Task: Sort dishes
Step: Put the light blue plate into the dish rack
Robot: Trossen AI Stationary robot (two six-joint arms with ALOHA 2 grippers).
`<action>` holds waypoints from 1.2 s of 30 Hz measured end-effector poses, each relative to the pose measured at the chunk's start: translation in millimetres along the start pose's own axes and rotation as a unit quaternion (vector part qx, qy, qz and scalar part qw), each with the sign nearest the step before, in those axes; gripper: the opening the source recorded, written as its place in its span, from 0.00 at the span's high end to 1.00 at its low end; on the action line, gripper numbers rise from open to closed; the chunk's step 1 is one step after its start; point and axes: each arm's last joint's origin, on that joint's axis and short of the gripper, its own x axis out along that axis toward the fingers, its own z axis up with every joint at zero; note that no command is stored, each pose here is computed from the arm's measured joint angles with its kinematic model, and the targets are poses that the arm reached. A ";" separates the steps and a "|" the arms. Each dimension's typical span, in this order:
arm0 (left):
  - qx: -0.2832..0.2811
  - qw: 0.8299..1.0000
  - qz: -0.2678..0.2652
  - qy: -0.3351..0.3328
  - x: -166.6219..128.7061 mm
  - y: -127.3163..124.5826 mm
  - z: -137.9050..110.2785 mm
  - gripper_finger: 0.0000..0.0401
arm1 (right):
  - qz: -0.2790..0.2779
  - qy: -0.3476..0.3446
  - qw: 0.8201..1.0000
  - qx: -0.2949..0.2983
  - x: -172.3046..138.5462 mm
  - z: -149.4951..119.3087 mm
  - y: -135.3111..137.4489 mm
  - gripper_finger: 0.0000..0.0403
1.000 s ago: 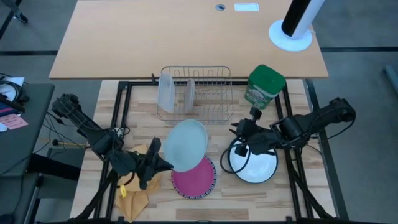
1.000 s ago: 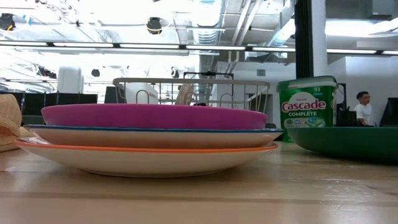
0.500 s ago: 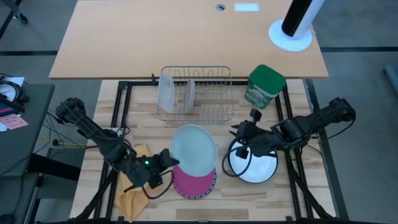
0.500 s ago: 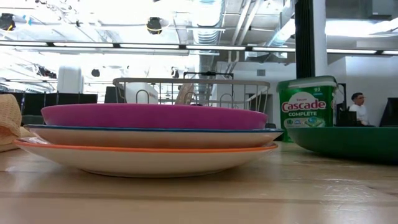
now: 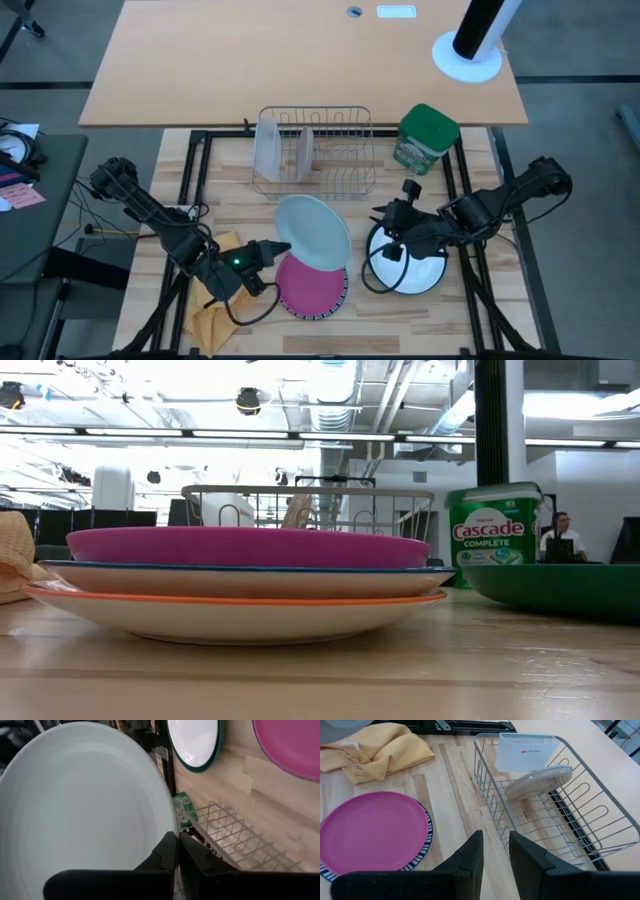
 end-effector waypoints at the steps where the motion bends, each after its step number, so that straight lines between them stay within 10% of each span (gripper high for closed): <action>1: 0.007 1.000 0.000 0.003 0.0 0.0 -0.2 1.00 | 0.000 0.000 1.000 0.000 0.0 0.0 0.0 0.76; 21: 0.011 0.998 0.013 0.057 -0.2 0.7 -3.3 1.00 | 0.004 0.000 1.000 0.009 -0.9 -0.4 1.1 0.76; 36: -0.113 0.994 0.002 0.009 10.0 6.0 -12.2 1.00 | 0.016 0.006 1.000 0.017 -0.7 -0.6 1.6 0.76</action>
